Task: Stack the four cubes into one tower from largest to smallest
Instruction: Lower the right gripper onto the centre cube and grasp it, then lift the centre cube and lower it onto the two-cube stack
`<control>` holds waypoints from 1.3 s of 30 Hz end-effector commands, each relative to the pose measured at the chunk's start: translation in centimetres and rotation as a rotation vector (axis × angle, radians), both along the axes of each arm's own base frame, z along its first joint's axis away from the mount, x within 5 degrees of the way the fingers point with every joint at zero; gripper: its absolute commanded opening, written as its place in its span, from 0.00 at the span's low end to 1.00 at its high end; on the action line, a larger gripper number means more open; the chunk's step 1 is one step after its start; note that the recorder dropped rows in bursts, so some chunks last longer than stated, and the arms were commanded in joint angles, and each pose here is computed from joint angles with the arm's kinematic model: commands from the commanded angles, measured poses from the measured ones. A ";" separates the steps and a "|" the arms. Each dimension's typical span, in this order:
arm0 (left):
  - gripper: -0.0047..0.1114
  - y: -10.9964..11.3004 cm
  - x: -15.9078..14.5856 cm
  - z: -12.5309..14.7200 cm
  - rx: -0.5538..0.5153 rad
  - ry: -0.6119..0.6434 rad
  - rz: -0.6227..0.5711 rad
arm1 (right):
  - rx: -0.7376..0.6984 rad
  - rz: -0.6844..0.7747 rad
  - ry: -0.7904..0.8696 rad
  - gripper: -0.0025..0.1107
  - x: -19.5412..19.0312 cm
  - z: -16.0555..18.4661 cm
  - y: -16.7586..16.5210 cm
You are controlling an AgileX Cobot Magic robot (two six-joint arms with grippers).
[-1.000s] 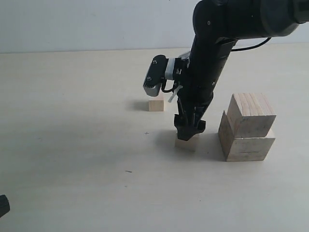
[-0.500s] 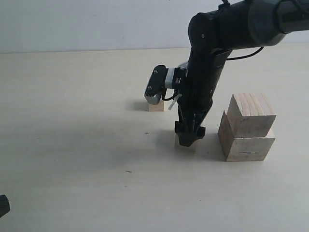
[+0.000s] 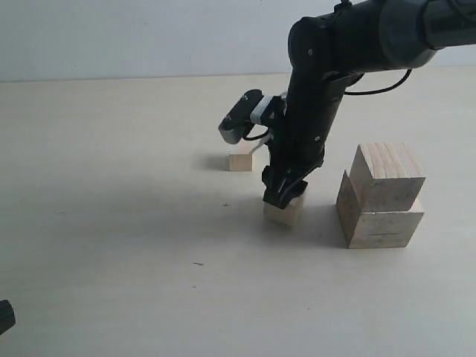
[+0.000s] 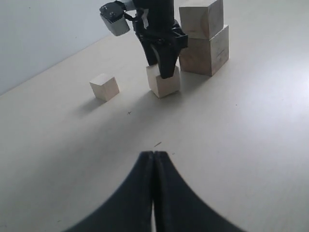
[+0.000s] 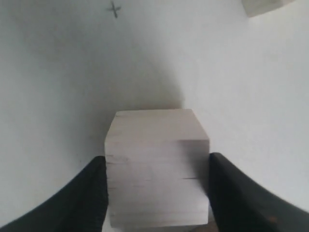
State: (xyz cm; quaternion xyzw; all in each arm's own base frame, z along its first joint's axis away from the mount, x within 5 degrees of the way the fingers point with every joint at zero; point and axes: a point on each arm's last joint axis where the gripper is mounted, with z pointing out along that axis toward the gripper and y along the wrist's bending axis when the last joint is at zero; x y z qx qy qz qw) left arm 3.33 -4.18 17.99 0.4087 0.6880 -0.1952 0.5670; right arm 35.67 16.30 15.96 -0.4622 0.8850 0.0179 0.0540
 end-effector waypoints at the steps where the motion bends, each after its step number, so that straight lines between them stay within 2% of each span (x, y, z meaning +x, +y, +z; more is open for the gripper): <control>1: 0.04 0.0 0.0 0.1 -0.014 -0.004 0.003 | 0.048 -0.118 -0.101 0.31 0.4 5.0 0.3; 2: 0.04 0.0 0.0 0.1 -0.014 -0.004 0.003 | 0.050 -0.152 -0.112 0.31 0.4 5.9 0.3; 6: 0.04 0.0 0.0 0.1 -0.014 -0.004 0.003 | 0.032 -0.322 -0.135 0.30 -1.3 13.0 -0.7; 8: 0.04 0.0 0.0 0.1 -0.014 -0.004 0.003 | 0.085 -0.423 -0.196 0.30 -2.0 16.2 -1.2; 10: 0.04 0.0 0.0 0.1 -0.014 -0.004 0.003 | 0.150 -0.551 -0.230 0.30 -3.6 18.6 -2.0; 15: 0.04 0.0 0.0 0.1 -0.014 -0.004 0.003 | 0.224 -0.616 -0.301 0.30 -5.6 21.9 -3.8; 18: 0.04 0.0 0.0 0.1 -0.014 -0.004 0.003 | 0.221 -0.689 -0.301 0.30 -6.3 21.9 -5.7; 27: 0.04 0.0 0.0 0.1 -0.014 -0.004 0.003 | 0.133 -0.786 -0.212 0.30 -9.8 18.5 -9.4; 39: 0.04 0.0 0.0 0.1 -0.014 -0.004 0.003 | 0.104 -0.853 -0.148 0.30 -10.2 16.6 -9.8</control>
